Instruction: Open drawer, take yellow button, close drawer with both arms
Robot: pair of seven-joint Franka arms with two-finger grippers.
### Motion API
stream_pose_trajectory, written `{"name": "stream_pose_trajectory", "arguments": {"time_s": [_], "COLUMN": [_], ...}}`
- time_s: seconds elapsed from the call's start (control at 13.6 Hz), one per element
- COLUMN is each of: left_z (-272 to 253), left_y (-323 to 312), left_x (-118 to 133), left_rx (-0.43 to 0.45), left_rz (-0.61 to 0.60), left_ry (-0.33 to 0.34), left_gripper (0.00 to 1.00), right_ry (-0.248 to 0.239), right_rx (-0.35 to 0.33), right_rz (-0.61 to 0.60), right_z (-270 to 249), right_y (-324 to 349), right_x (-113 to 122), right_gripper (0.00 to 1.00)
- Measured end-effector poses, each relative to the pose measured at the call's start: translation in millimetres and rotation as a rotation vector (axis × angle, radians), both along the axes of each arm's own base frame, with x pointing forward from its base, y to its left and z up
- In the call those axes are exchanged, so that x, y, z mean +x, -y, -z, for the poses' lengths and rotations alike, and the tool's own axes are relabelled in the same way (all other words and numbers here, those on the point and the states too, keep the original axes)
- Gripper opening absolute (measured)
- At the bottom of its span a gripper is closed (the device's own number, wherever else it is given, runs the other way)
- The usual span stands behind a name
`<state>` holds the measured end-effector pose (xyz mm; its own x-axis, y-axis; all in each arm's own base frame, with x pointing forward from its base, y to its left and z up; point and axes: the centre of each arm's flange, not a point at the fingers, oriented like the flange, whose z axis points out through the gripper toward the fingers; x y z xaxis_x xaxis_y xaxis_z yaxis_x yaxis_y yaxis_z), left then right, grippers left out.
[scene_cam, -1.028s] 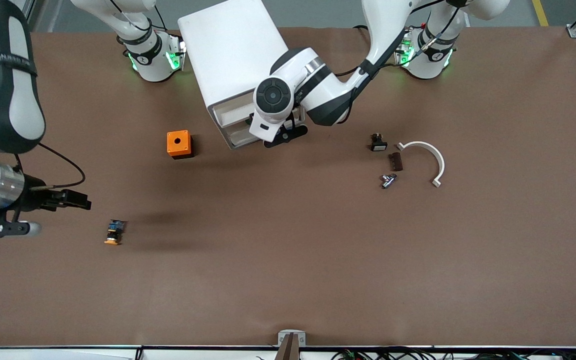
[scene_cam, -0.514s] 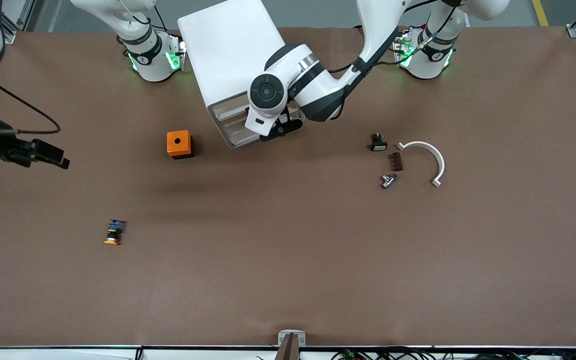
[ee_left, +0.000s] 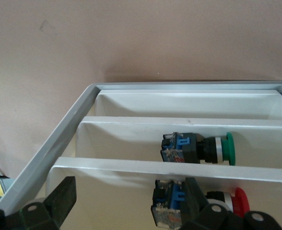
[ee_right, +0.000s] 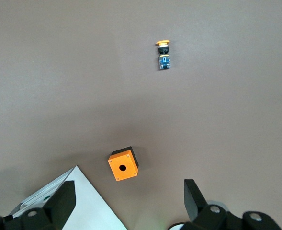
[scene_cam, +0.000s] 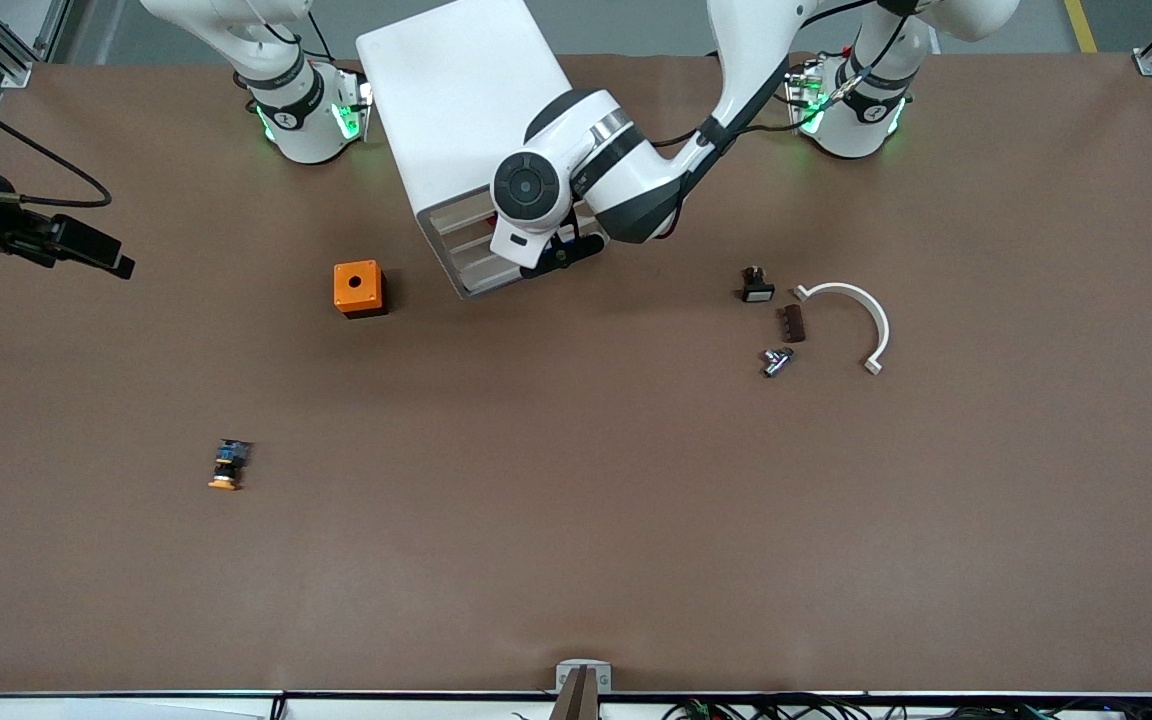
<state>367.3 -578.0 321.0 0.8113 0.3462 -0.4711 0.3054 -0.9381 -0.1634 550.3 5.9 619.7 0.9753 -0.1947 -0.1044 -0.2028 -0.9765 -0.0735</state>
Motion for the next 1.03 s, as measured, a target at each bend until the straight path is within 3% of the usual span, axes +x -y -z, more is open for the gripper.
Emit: {"name": "stream_pose_trajectory", "arguments": {"time_s": [0.15, 0.37, 0.66, 0.81, 1.03], "left_z": [-2.9, -16.2, -40.6, -68.1, -114.0], "left_y": [-14.1, -60.2, -148.0, -186.5, -253.5], "left_x": [23.3, 92.2, 182.8, 211.1, 245.1], "left_rx": [-0.004, -0.016, 0.089, 0.130, 0.116], "left_rz": [-0.040, -0.143, -0.195, -0.218, -0.235], "left_ry": [0.005, 0.047, 0.258, 0.355, 0.427], "left_gripper": [1.00, 1.00, 1.00, 1.00, 1.00], "right_ry": [0.002, 0.025, 0.046, 0.048, 0.048], "right_rx": [-0.003, -0.017, -0.019, -0.019, -0.019], "right_rz": [-0.004, -0.008, -0.006, -0.005, -0.006], "right_z": [-0.9, -4.3, -2.0, -0.5, -0.2], "right_y": [-2.3, -7.4, -7.3, -7.3, -7.5], "right_x": [-0.5, 0.2, -0.2, -0.4, -1.4], "right_gripper": [1.00, 1.00, 1.00, 1.00, 1.00]}}
